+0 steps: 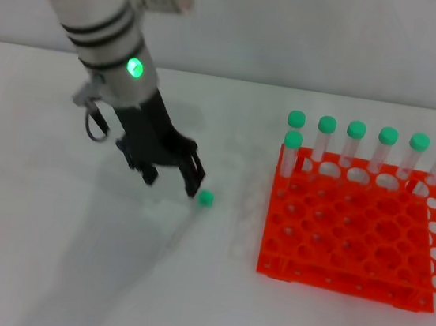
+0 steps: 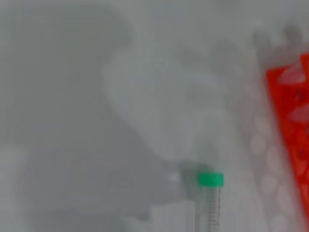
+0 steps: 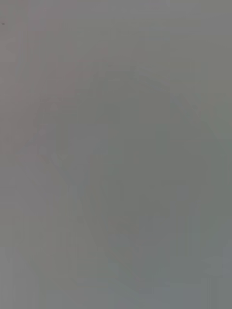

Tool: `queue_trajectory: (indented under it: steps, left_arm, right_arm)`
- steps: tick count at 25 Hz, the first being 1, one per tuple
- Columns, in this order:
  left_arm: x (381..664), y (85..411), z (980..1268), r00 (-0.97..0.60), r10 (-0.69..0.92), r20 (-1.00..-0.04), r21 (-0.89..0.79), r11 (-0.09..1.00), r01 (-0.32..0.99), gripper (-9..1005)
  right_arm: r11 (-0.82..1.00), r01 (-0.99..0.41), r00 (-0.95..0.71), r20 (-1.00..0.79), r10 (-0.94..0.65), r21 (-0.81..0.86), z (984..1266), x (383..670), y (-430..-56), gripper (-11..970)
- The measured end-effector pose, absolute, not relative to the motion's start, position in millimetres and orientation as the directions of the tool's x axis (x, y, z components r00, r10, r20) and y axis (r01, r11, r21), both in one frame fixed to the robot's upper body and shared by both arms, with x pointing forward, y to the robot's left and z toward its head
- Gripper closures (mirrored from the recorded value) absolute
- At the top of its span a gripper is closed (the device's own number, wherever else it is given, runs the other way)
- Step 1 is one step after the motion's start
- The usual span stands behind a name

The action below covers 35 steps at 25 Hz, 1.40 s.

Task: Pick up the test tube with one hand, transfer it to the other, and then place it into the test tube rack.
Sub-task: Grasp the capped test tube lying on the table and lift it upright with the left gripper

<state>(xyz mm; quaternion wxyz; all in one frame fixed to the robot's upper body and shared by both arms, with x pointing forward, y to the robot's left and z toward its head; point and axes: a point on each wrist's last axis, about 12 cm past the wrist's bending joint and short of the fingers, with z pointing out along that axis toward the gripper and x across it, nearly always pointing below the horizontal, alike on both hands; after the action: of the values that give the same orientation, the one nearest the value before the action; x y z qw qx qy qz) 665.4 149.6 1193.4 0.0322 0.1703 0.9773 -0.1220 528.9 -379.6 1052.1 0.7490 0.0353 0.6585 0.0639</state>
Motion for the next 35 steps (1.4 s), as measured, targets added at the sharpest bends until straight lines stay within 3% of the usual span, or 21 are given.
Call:
queue_trajectory:
  steps: [4, 8, 35]
  left_arm:
    - [660.6, 136.7, 1185.7, -0.935, 0.346, -0.081, -0.186, 0.916, 0.355, 264]
    - [650.2, 119.4, 1171.7, -0.920, 0.389, -0.041, -0.167, 0.905, 0.391, 435]
    - [638.1, 126.7, 1134.4, -0.918, 0.397, -0.021, -0.148, 0.907, 0.395, 558]
  right_arm:
    - [0.989, -0.048, 0.124, -0.982, 0.142, 0.137, 1051.6, 527.7, -380.2, 110]
    - [0.989, -0.047, 0.125, -0.982, 0.142, 0.137, 1051.5, 526.9, -380.6, 111]
    - [0.991, -0.050, 0.137, -0.982, 0.129, 0.123, 1055.5, 529.5, -383.1, 120]
